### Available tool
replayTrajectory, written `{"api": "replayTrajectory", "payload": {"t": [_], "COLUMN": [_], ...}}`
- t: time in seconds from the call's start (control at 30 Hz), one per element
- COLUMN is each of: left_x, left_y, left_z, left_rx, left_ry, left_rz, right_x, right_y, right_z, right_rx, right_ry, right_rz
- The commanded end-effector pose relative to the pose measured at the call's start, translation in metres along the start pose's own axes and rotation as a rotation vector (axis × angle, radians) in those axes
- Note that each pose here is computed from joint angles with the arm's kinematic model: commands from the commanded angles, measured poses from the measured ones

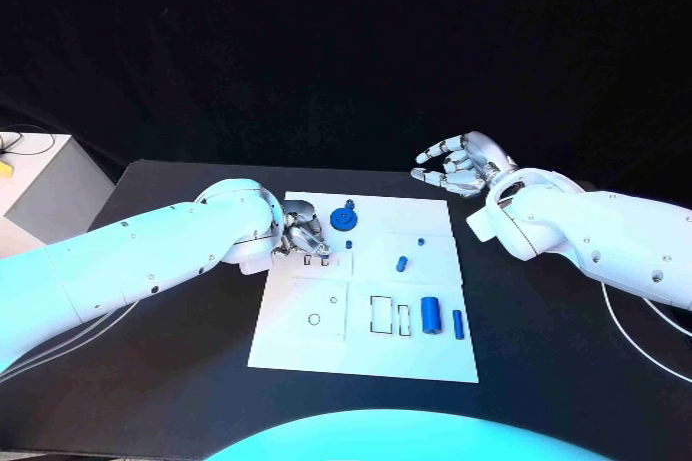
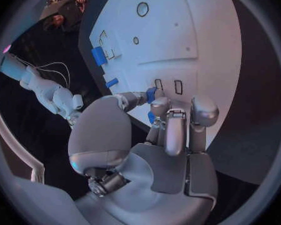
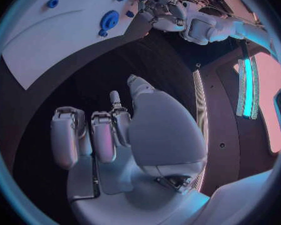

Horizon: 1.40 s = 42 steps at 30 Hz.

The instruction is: Assemble the parts on the task board

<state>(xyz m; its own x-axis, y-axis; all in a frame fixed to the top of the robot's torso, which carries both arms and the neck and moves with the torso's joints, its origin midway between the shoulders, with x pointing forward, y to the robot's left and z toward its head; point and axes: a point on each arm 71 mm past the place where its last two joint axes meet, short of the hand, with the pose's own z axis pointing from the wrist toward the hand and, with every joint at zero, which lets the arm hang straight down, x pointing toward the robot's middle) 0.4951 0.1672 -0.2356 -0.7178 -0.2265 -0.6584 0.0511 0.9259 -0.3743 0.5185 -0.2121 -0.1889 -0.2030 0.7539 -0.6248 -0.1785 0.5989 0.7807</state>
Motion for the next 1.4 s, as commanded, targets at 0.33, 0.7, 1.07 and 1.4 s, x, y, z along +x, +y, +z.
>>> {"api": "replayTrajectory", "payload": {"t": [0.33, 0.7, 1.07, 1.4], "left_x": [0.0038, 0.0071, 0.0079, 0.0096], "left_y": [0.0004, 0.0026, 0.0021, 0.0016], "left_z": [0.0009, 0.0018, 0.0018, 0.0011], "left_rx": [0.007, 0.003, 0.004, 0.006], "left_ry": [0.004, 0.013, 0.015, 0.033], "left_rz": [0.014, 0.014, 0.015, 0.026], "right_x": [0.0015, 0.0013, 0.0015, 0.0016], "right_y": [0.0000, -0.0005, -0.0006, -0.0010], "right_z": [-0.0006, -0.0009, -0.0009, -0.0010], "right_rx": [-0.008, -0.007, -0.007, -0.005], "right_ry": [0.015, 0.015, 0.016, 0.018], "right_rz": [-0.005, -0.005, -0.005, -0.005]}}
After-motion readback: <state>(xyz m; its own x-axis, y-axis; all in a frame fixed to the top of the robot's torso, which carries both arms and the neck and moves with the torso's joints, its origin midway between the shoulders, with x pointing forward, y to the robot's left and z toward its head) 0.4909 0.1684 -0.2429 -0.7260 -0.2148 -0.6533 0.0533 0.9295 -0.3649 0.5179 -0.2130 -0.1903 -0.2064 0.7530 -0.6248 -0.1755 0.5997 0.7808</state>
